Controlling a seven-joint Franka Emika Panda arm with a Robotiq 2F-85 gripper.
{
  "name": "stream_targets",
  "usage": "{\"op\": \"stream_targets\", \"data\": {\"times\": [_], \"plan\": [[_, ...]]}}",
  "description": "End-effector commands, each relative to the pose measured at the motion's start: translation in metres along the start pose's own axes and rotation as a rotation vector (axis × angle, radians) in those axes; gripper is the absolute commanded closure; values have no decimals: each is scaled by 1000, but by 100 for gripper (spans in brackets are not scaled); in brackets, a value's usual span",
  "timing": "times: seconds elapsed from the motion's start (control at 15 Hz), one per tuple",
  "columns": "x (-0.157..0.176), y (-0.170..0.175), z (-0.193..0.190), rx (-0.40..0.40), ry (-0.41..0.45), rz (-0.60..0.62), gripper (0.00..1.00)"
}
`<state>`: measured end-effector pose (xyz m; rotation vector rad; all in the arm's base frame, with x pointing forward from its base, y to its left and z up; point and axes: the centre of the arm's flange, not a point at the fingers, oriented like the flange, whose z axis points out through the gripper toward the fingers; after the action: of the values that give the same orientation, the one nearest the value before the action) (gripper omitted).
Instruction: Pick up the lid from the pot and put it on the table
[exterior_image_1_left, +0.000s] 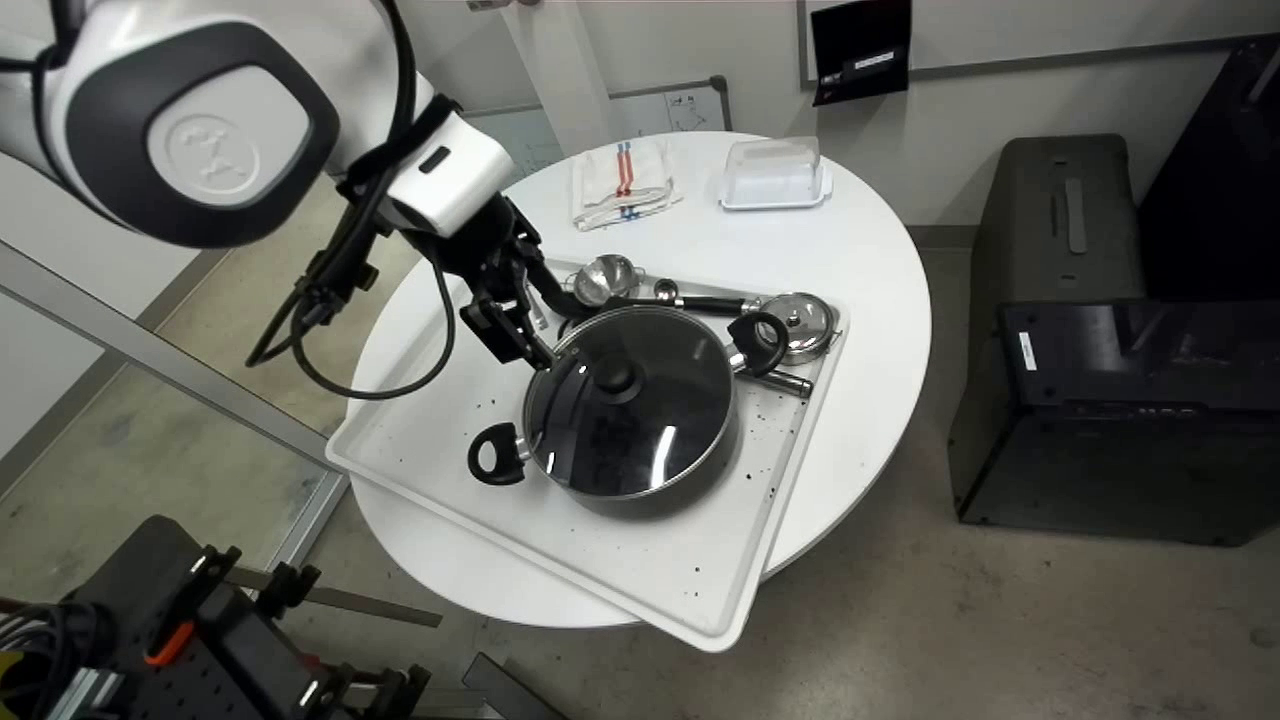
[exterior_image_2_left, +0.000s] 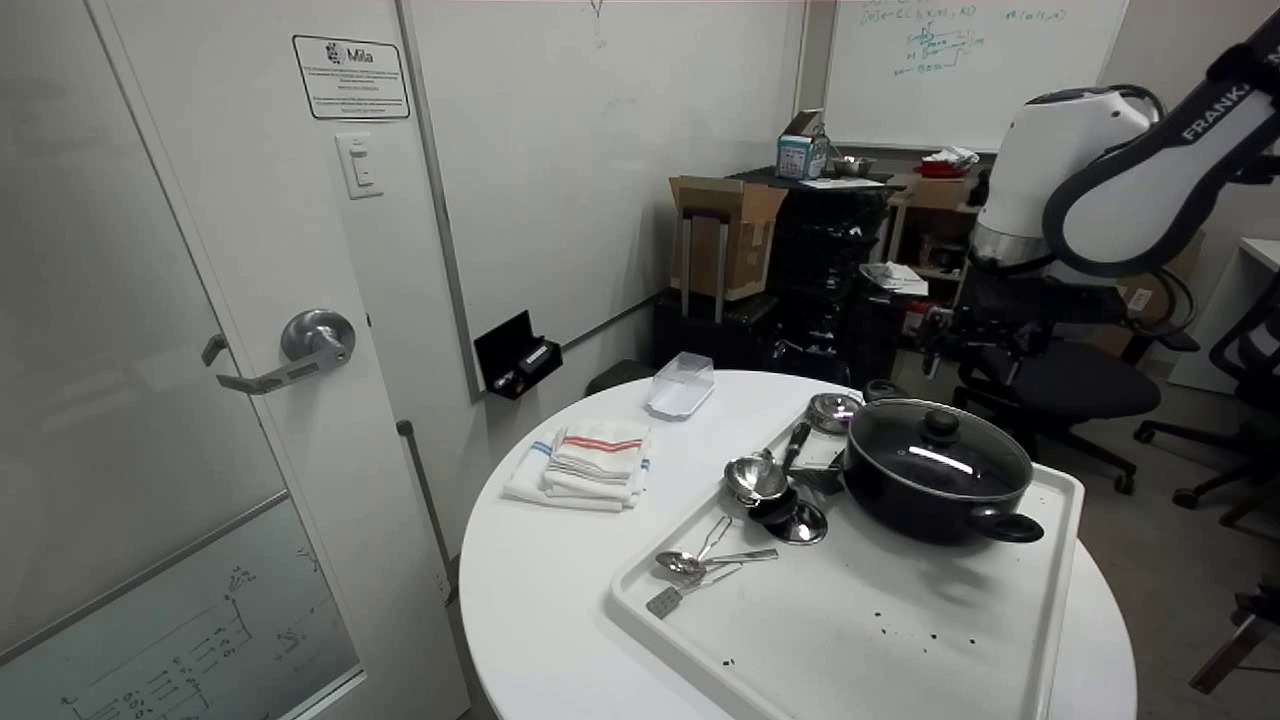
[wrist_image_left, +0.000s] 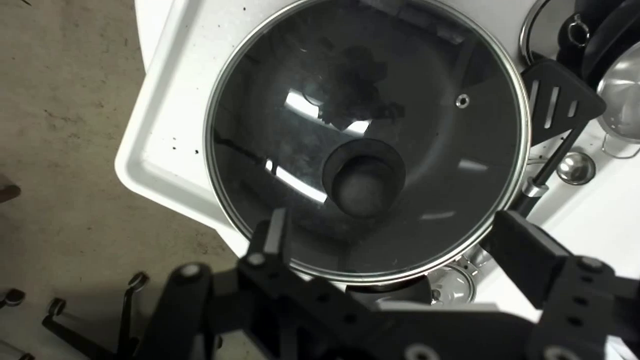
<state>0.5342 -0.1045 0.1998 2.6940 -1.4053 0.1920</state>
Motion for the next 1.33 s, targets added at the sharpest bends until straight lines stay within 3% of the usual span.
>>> {"op": "stream_targets", "data": {"times": [0.0, 1.27], "plan": [[4, -10, 23, -11, 16, 16, 0], [27, -15, 86, -76, -19, 80, 0]]}}
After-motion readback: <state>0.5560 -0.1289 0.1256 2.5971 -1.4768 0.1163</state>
